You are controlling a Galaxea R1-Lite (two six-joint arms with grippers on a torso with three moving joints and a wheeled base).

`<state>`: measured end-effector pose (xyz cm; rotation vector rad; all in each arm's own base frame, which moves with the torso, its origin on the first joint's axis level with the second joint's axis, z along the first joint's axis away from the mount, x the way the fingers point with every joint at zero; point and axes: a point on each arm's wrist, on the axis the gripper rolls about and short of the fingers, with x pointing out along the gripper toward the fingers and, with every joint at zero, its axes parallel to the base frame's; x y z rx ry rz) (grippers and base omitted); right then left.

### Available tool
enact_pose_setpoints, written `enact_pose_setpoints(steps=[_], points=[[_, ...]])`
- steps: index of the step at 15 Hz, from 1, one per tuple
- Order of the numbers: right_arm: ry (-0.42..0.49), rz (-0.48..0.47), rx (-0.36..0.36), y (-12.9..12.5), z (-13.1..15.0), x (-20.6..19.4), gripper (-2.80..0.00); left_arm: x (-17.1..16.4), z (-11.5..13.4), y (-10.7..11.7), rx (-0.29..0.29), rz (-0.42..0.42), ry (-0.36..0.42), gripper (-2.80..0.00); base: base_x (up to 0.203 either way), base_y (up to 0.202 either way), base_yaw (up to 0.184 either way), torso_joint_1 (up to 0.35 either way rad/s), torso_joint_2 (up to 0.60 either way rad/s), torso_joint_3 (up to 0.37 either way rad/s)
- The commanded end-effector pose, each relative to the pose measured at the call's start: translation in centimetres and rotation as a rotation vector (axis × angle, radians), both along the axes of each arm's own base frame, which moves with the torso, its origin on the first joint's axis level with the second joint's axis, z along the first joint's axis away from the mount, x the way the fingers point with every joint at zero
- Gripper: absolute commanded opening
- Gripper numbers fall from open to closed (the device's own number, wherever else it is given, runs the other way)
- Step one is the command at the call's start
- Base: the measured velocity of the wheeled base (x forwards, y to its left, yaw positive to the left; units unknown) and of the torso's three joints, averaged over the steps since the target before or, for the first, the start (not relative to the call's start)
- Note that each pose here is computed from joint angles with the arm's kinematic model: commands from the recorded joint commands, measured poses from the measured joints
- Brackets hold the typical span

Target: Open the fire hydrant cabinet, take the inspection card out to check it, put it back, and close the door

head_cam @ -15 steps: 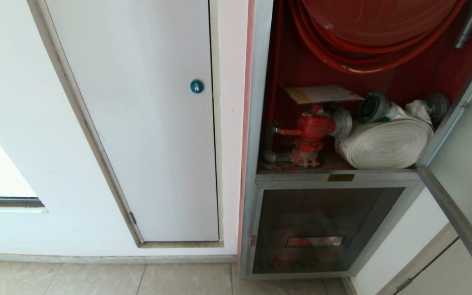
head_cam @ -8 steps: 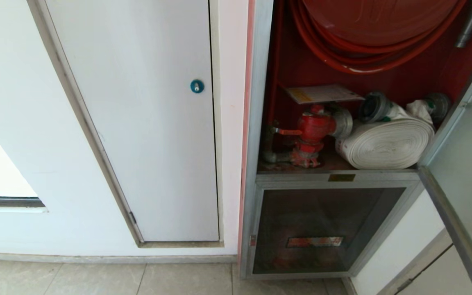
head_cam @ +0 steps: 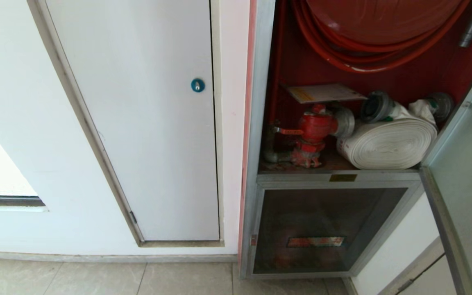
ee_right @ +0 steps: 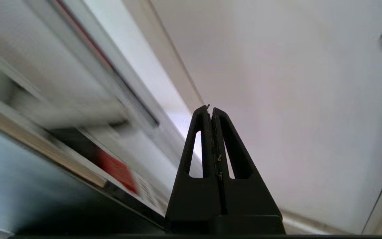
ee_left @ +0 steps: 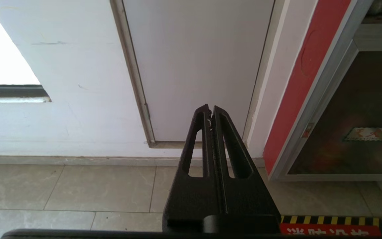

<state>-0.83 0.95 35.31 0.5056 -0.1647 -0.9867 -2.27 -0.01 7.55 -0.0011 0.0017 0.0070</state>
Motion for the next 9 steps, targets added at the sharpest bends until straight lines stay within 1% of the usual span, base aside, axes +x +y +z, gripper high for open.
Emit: enact_pose_setpoints(steps=[1,2,4,9], points=[[0.001,0.022,0.004,0.7,-1.0,-0.6,-2.80,0.0,0.0,0.0,0.000,0.001,0.003,-2.80,0.000,0.000,0.000,0.000,0.00,0.000],[-0.001,0.041,0.001,1.0,-1.2,-0.8,-2.80,0.0,0.0,0.0,0.000,0.001,0.002,-2.80,0.000,0.000,0.000,0.000,0.00,0.000],[-0.015,0.107,-0.011,1.5,-1.3,-1.1,-2.80,0.0,0.0,0.0,0.000,0.001,0.003,-2.80,0.000,0.000,0.000,0.000,0.00,0.000],[-0.014,0.237,-0.047,2.0,-1.3,-1.9,-2.80,0.0,0.0,0.0,0.000,0.001,0.002,-2.80,0.000,0.000,0.000,0.000,0.00,0.000]])
